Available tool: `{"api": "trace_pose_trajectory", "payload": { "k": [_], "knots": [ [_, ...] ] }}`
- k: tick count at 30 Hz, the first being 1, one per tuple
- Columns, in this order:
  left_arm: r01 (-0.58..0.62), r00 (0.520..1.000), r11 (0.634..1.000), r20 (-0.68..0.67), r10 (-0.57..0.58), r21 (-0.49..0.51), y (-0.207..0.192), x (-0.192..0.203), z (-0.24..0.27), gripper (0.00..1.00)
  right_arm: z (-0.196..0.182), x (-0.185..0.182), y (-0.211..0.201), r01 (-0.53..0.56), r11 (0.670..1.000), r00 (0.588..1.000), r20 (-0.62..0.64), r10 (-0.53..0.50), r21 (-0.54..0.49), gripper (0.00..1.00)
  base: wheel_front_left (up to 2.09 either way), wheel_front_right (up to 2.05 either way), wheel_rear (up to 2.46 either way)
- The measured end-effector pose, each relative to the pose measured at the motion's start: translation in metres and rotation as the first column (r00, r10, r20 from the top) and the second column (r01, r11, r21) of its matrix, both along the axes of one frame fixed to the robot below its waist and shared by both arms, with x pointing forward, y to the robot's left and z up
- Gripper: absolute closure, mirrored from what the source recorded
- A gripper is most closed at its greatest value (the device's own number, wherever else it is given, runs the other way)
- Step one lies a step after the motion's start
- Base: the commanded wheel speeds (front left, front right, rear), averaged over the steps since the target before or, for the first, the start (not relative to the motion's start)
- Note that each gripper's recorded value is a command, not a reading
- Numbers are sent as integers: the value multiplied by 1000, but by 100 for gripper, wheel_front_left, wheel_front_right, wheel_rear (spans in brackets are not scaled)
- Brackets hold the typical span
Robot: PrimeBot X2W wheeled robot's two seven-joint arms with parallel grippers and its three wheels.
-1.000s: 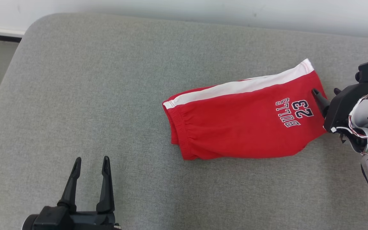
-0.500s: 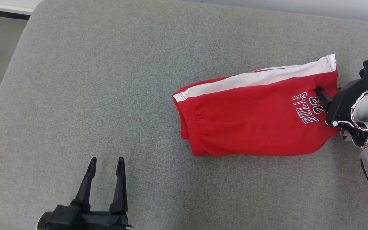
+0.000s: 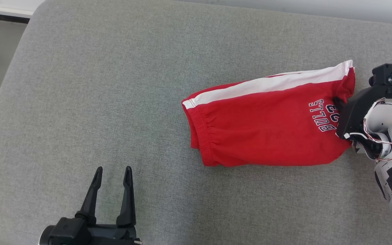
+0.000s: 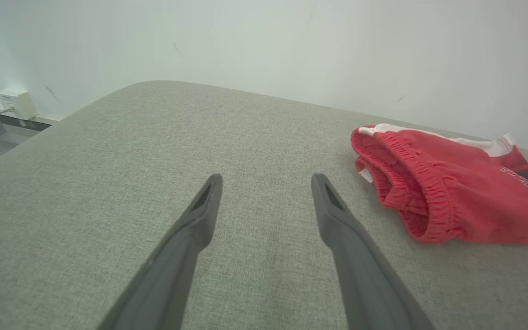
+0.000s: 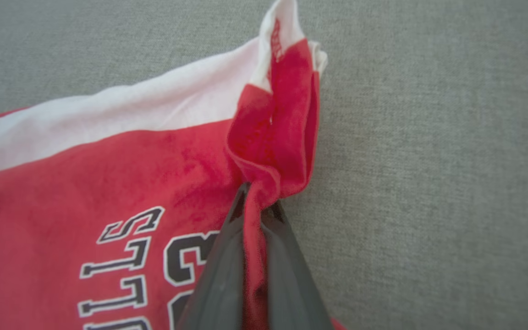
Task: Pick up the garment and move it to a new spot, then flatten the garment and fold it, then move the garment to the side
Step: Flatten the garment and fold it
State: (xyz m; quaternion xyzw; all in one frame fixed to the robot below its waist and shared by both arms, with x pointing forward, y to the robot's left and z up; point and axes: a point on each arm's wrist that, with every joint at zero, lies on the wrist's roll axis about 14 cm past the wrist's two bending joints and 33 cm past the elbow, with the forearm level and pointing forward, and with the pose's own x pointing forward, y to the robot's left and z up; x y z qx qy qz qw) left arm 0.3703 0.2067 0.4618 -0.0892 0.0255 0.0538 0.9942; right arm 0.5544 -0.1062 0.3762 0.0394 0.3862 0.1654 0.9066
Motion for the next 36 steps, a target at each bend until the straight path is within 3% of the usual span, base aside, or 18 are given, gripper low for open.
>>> {"api": "trace_pose_trajectory", "payload": {
  "k": [5, 16, 22, 29, 36],
  "knots": [
    [1, 1000, 1000, 10, -1, -2, 0, -1, 3, 0, 6, 2, -16, 1, 998, 999, 46, 1, -57, 100, 0, 0, 0],
    [26, 998, 1000, 57, -25, -13, -8, -2, 17, 0, 28, -12, -95, 150, 980, 980, 148, -130, -133, 100, 0, 0, 0],
    [65, 995, 998, 83, -63, -23, -20, 1, 24, 0, 57, -20, -124, 194, 966, 960, 237, -150, -172, 100, 0, 0, 0],
    [90, 991, 995, 98, -87, -33, -29, -2, 29, 0, 97, -23, -112, 159, 969, 938, 335, -88, -191, 100, 0, 0, 0],
    [95, 989, 994, 116, -89, -45, -31, -9, 35, 0, 131, -30, -53, 21, 981, 926, 373, 53, -192, 100, 0, 0, 0]
  ]
}}
